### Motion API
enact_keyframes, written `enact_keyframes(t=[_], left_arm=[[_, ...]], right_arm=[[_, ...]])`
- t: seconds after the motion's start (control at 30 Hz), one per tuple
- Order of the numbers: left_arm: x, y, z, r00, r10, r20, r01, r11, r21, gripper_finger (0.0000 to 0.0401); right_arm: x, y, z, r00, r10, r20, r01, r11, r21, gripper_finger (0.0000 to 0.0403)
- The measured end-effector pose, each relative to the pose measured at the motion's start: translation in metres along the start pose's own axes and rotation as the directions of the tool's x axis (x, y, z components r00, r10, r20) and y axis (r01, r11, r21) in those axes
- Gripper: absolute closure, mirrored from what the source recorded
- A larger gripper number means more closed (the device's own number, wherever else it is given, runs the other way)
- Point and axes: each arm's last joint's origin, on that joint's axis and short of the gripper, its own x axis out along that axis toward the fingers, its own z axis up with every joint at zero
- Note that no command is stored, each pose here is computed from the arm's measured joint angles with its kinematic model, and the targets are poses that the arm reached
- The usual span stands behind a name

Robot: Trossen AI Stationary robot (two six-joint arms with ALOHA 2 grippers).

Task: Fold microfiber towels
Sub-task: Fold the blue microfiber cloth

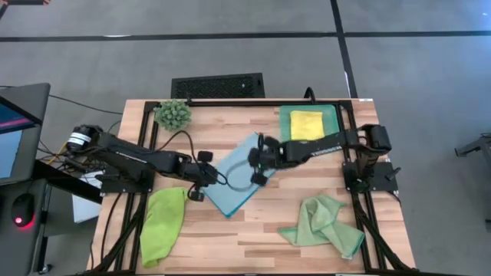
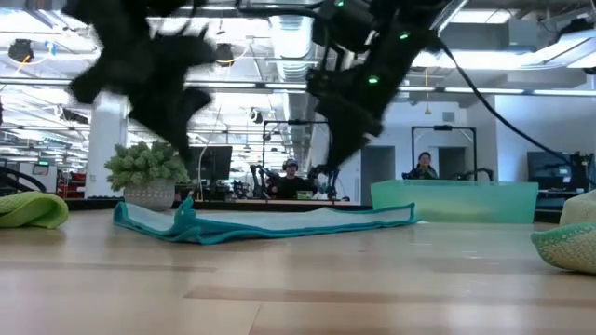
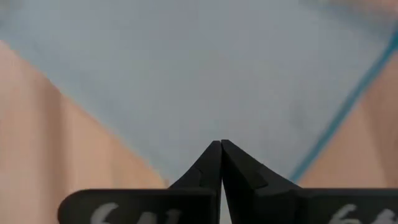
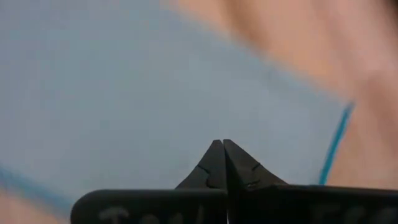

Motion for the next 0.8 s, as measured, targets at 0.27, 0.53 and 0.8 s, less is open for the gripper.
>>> enact_keyframes(t=[0.27, 0.53, 0.8], left_arm=[[0.033, 0.001, -0.051, 0.997, -0.077, 0.02, 0.078, 0.991, -0.105, 0.0401], [0.039, -0.007, -0.063, 0.993, -0.107, 0.044, 0.113, 0.974, -0.195, 0.0401], [0.036, -0.034, -0.049, 0.957, -0.266, 0.116, 0.283, 0.944, -0.168, 0.0401]], right_arm=[[0.014, 0.017, -0.053, 0.991, -0.034, -0.13, 0.05, 0.991, 0.123, 0.0401], [0.034, -0.011, -0.062, 0.993, -0.081, -0.081, 0.093, 0.983, 0.16, 0.0402], [0.036, -0.045, -0.042, 0.993, -0.117, -0.016, 0.118, 0.987, 0.108, 0.0401]])
